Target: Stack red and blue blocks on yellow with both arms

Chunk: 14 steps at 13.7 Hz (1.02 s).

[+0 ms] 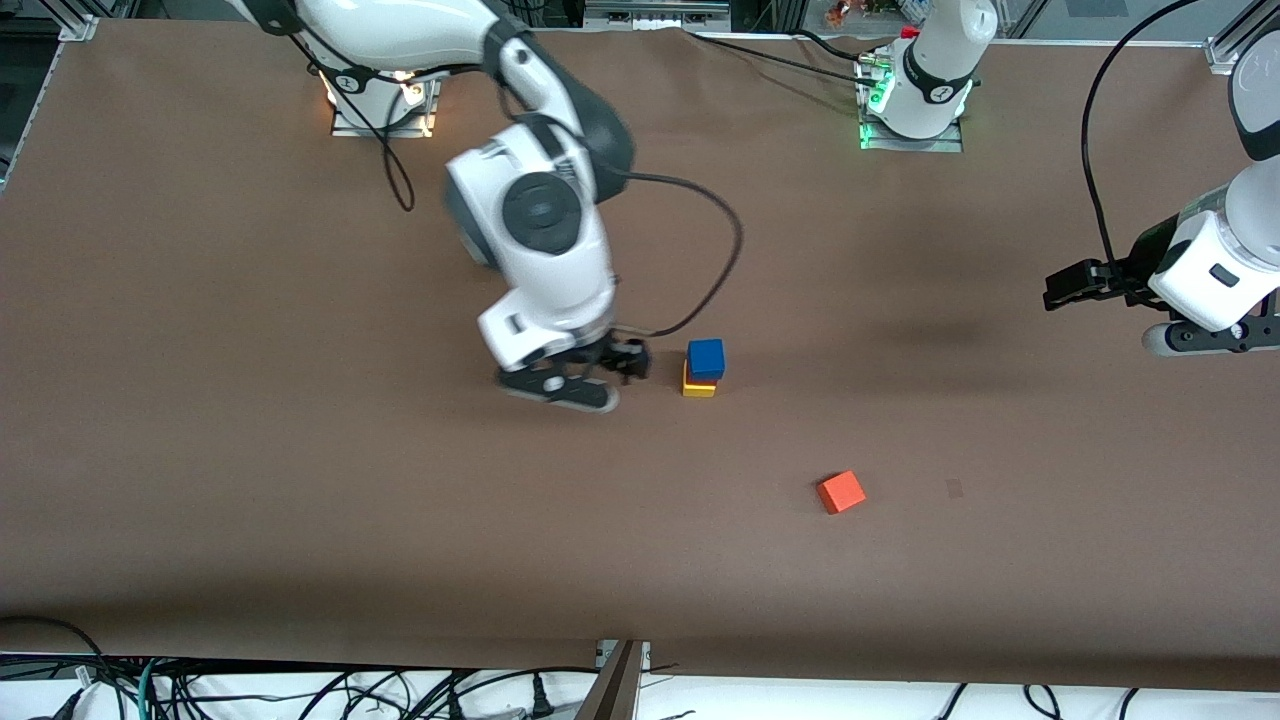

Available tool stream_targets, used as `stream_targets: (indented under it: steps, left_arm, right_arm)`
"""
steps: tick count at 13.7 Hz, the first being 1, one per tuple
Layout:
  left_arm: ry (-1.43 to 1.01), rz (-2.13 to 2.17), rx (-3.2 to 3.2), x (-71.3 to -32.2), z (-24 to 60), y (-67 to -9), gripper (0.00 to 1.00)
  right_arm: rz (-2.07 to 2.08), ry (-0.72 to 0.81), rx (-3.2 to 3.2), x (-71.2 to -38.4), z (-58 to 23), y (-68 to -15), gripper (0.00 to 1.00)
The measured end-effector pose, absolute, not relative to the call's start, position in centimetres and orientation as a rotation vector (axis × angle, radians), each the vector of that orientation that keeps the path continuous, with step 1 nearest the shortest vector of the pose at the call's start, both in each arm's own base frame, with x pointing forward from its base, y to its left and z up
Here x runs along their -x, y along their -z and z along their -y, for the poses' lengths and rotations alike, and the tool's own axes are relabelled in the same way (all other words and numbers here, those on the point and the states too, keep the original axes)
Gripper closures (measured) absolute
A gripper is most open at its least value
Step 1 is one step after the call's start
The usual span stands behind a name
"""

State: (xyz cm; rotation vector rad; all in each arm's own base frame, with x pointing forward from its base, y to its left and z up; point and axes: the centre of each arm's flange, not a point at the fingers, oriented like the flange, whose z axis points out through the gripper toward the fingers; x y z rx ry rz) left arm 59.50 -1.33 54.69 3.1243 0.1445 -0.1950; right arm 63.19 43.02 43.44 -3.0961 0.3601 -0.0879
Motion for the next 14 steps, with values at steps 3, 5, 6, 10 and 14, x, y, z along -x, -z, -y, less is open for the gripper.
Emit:
stream_targets:
  steps: [3,5,6,10,14]
  left_arm:
    - [0.195,-0.146,-3.124,-59.5,1.3,-54.7,0.0]
    - [0.195,-0.145,-3.124,-59.5,1.3,-54.7,0.0]
    - [0.194,-0.146,-3.124,-59.5,1.3,-54.7,0.0]
    - [0.194,-0.146,-3.124,-59.5,1.3,-54.7,0.0]
    - [0.193,-0.147,-3.124,-59.5,1.2,-54.7,0.0]
  right_arm:
    - [-0.404,-0.014,3.13,-66.8,-32.9,-45.3,0.0]
    - [-0.38,-0.06,3.135,-67.5,-27.6,-46.1,0.0]
    - [-0.354,-0.078,3.136,-67.1,-25.7,-46.7,0.0]
    - [-0.242,-0.099,3.122,-65.0,-19.5,-50.2,0.0]
    - [-0.138,-0.11,3.109,-62.1,-11.6,-53.0,0.0]
